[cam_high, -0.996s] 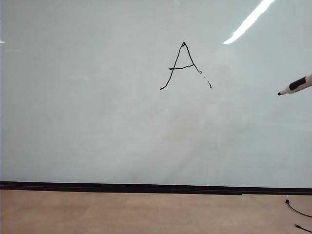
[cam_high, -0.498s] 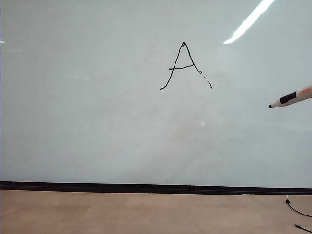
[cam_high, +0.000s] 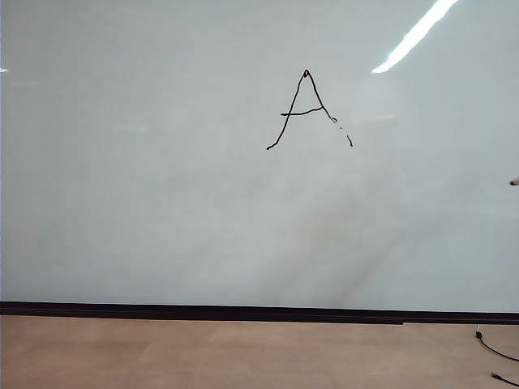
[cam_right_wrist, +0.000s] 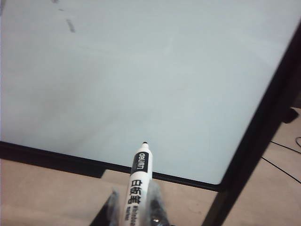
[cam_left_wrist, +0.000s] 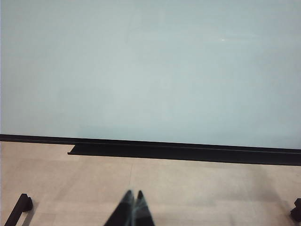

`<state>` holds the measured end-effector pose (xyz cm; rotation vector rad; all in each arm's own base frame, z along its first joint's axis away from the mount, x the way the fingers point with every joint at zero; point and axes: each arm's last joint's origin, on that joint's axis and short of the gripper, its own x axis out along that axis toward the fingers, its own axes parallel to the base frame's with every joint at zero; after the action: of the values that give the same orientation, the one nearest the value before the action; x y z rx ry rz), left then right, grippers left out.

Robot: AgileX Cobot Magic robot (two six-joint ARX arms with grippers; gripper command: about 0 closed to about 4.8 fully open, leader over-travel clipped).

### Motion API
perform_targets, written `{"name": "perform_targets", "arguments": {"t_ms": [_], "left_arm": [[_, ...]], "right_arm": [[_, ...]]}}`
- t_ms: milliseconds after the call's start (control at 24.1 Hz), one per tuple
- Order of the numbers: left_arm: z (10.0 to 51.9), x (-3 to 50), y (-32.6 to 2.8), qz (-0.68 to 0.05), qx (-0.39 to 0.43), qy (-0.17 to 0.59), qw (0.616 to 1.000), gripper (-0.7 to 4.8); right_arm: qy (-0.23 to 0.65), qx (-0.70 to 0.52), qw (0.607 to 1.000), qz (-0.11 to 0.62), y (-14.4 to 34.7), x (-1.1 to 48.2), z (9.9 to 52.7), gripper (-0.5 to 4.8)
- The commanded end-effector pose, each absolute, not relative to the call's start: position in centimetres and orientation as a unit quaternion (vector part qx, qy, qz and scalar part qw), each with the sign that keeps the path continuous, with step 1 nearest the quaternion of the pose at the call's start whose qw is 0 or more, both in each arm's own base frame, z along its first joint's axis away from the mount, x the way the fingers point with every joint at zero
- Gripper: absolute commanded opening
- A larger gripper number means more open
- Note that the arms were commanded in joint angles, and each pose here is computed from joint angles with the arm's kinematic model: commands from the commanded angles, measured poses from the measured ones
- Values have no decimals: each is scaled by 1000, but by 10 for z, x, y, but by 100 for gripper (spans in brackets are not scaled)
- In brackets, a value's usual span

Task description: Pick up the pen on the shelf to the right of the whiteboard and write the letter A.

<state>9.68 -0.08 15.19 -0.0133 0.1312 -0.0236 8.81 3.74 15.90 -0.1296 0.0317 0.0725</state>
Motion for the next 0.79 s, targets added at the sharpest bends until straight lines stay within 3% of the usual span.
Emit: {"name": "perform_targets", "arguments": {"t_ms": [41,788], "left_arm": [[153,97,-1,-12,-5,61,998,-5],[153,97,-1,-12,-5,61,998,-4]], "right_arm": [[8,-56,998,34,27,93,162,-8],[0,-37,999,-38,-9,97,164,-9]]}}
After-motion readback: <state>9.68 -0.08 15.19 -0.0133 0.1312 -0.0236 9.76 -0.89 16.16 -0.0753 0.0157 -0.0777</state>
